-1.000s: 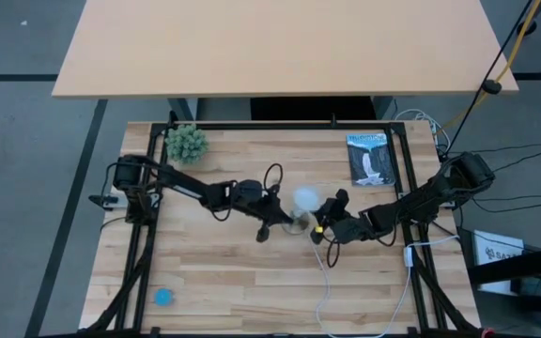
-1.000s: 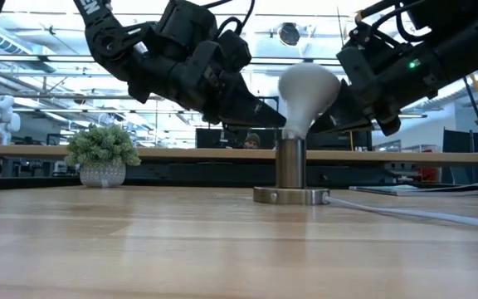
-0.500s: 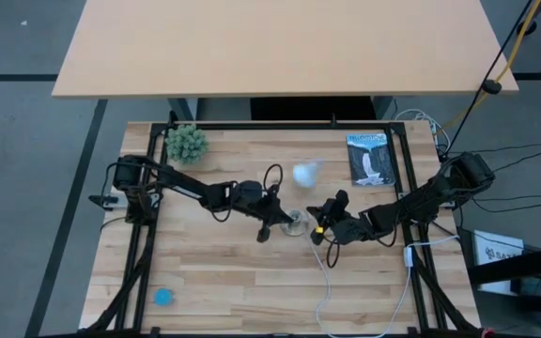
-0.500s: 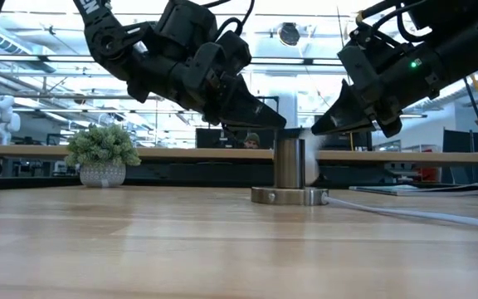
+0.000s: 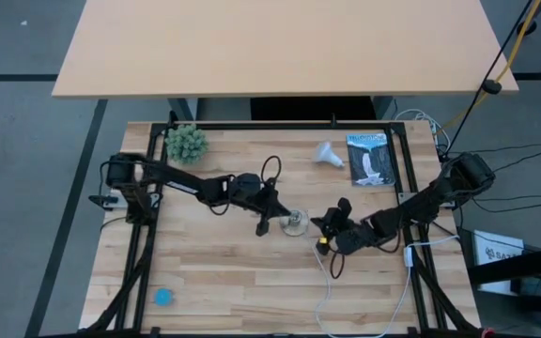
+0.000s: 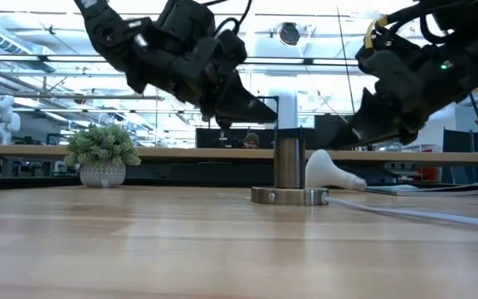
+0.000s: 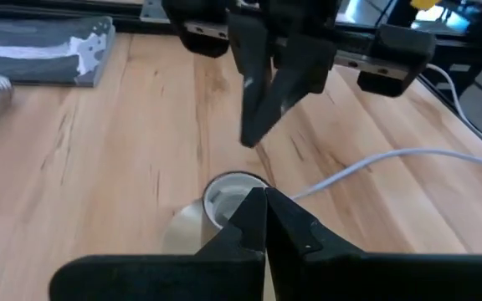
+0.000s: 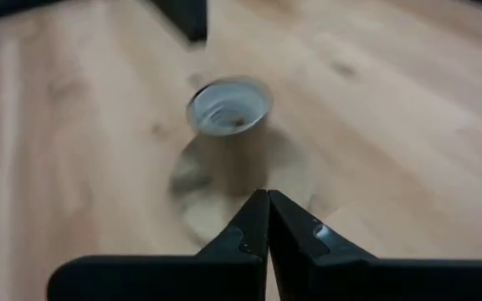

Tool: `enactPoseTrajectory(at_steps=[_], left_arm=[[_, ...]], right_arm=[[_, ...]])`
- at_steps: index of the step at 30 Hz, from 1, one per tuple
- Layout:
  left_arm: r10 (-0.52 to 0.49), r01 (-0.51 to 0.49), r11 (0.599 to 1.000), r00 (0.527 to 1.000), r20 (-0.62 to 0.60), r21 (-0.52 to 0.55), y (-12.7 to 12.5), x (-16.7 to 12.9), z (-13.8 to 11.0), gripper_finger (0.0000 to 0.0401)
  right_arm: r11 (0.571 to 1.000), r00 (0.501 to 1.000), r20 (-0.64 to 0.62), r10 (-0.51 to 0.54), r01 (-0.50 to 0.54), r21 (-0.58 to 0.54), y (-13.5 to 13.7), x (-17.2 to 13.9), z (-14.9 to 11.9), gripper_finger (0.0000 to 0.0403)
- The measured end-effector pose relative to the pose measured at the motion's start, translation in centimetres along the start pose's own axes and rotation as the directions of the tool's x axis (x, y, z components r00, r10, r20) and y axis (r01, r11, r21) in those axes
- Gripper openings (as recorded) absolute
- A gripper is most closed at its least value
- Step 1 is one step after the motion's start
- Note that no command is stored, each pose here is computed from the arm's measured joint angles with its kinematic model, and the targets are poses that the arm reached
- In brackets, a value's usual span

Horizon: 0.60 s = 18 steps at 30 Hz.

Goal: Screw lightbulb
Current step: Return to Home Position

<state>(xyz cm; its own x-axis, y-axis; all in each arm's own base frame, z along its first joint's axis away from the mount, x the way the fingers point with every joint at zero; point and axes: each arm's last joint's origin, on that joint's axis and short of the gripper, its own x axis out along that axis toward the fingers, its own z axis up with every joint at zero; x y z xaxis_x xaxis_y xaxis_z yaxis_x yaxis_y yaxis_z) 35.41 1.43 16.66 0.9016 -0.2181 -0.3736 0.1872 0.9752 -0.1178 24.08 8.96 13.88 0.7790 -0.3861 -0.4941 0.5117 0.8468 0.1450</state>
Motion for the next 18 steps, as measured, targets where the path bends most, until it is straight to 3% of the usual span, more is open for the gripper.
enactPoseTrajectory(at_steps=[7,18], left_arm=[[0.041,-0.04,0.999,0.997,-0.069,0.015,-1.1,-2.9,2.0,0.0],[0.027,-0.042,0.998,0.964,-0.263,-0.049,-3.8,-9.0,3.4,0.0]], right_arm=[[0.994,0.99,-0.091,0.107,-0.108,-0.007,0.5,-0.3,-0.5,0.0],[0.961,0.934,-0.236,0.267,-0.275,0.0,0.9,-0.4,-0.9,0.0]])
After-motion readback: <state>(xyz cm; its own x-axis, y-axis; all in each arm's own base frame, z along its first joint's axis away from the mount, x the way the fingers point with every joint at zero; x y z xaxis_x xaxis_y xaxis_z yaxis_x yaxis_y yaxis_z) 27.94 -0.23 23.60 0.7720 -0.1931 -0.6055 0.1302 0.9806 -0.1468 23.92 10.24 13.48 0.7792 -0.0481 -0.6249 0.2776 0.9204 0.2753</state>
